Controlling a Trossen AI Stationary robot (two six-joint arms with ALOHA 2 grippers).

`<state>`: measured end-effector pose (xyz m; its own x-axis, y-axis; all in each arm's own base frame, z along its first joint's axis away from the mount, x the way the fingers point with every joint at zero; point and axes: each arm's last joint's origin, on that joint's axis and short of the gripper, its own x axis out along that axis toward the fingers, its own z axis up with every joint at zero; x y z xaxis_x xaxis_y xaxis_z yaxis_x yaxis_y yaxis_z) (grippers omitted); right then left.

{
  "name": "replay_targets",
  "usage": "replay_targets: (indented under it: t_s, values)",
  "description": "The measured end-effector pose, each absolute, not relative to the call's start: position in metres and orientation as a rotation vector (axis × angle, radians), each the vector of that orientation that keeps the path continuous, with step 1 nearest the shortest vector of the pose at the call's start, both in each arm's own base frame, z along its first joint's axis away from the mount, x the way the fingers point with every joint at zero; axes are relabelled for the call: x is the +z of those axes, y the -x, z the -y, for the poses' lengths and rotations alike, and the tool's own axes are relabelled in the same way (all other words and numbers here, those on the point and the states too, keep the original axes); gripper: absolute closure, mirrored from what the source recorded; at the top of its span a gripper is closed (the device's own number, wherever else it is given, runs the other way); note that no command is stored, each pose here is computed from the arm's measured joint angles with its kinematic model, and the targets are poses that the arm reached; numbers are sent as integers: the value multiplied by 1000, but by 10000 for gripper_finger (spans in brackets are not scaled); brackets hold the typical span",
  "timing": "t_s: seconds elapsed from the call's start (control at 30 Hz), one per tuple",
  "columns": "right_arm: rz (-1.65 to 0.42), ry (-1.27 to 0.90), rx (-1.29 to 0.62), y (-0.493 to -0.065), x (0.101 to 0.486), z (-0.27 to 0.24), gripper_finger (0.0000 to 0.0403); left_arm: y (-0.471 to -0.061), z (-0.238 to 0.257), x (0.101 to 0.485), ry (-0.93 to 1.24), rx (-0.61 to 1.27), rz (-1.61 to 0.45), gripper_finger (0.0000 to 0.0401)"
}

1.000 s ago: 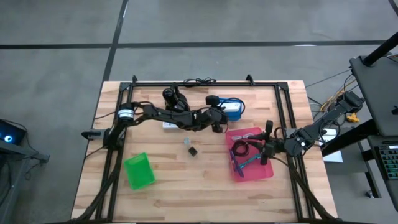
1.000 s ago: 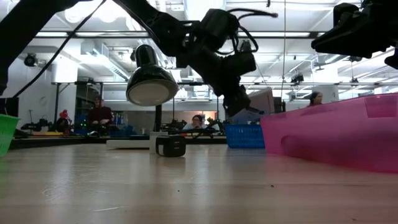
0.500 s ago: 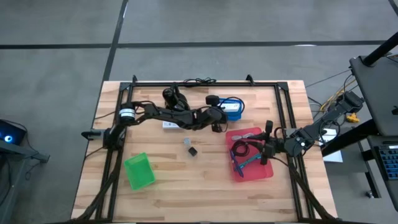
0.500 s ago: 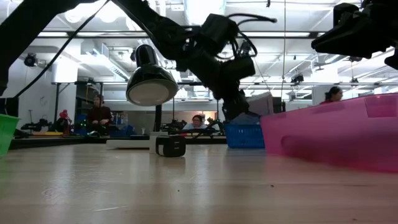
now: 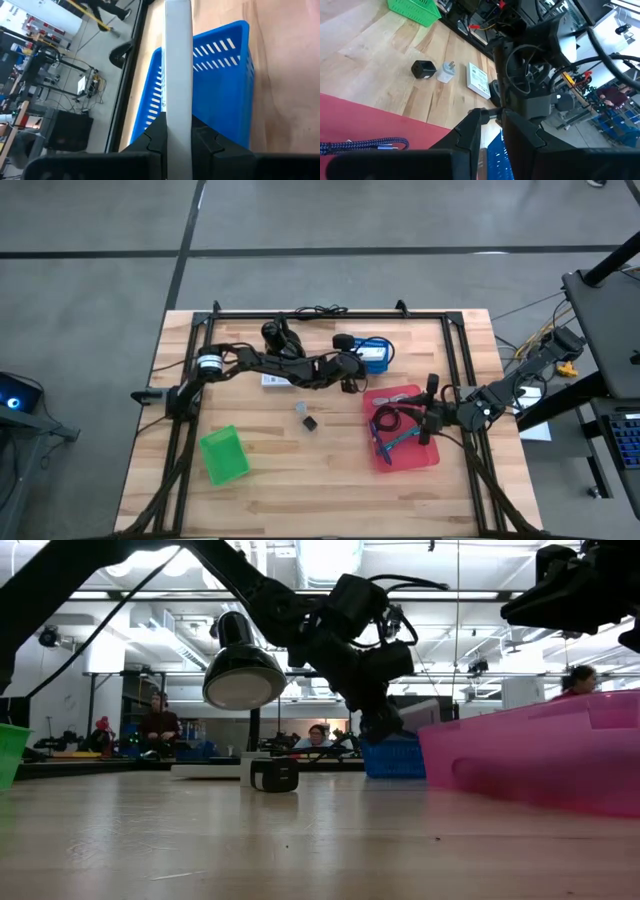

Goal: Pick and place items into bin
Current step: Put the bottom white card reader box into the blue bin

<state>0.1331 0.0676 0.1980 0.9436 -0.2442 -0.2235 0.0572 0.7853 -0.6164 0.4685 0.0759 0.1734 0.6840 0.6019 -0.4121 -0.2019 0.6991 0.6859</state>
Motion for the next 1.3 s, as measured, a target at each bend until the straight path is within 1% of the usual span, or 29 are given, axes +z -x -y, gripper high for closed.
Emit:
replay_targets:
  t_s: [0.4, 0.53, 0.77, 0.97, 1.3]
  values:
    - [-301, 650, -165, -133, 198, -68, 335, -470, -79, 174, -648, 499, -677, 372]
    - [-301, 650, -165, -133, 198, -68, 335, -469, -81, 174, -658, 551, -691, 372]
    - [-301, 650, -165, -133, 198, -68, 335, -469, -81, 175, -656, 552, -682, 372]
    - [-301, 650, -165, -133, 198, -68, 335, -471, -81, 178, -641, 537, -627, 372]
    - [-301, 654, -165, -133, 198, -68, 335, -468, -84, 173, -644, 537, -654, 372]
